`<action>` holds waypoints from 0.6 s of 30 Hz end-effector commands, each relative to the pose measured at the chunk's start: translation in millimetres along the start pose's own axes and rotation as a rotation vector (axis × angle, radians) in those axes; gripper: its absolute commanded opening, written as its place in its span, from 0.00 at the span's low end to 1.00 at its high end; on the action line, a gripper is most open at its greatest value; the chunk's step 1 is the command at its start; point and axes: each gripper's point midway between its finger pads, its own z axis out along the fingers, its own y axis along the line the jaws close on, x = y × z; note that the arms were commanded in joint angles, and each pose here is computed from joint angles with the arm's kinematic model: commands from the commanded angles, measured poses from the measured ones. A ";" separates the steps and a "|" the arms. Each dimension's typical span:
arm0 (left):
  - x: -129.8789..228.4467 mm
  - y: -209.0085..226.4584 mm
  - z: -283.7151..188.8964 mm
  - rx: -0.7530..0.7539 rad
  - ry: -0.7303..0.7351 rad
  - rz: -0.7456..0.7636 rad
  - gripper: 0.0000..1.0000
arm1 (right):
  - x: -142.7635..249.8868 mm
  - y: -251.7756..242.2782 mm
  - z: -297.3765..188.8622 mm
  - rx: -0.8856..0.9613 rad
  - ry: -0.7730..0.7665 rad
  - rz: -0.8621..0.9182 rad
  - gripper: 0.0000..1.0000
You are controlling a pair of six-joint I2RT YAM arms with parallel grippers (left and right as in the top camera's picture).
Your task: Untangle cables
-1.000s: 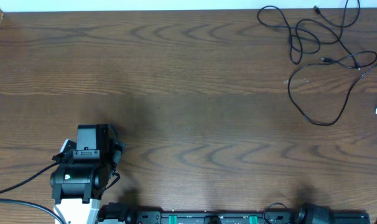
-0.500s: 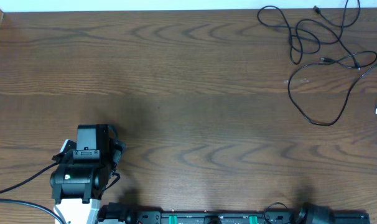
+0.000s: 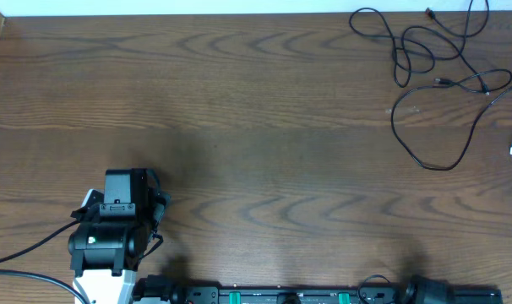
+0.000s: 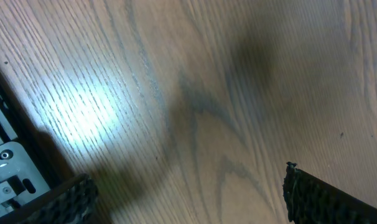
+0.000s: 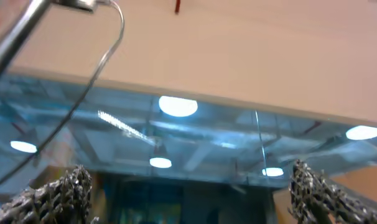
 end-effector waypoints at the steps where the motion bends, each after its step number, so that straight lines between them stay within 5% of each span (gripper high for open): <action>1: -3.8 -1.2 -3.4 0.005 -0.013 -0.015 0.97 | 3.4 0.0 2.0 -0.009 -0.004 0.051 0.99; 8: -3.8 -1.0 -3.4 0.004 -0.013 -0.015 0.97 | 30.2 -4.5 14.7 -0.006 0.013 0.162 0.99; 18: 0.0 7.2 -3.5 -0.029 0.002 -0.007 0.97 | 136.8 -18.5 26.9 0.045 0.231 0.239 0.99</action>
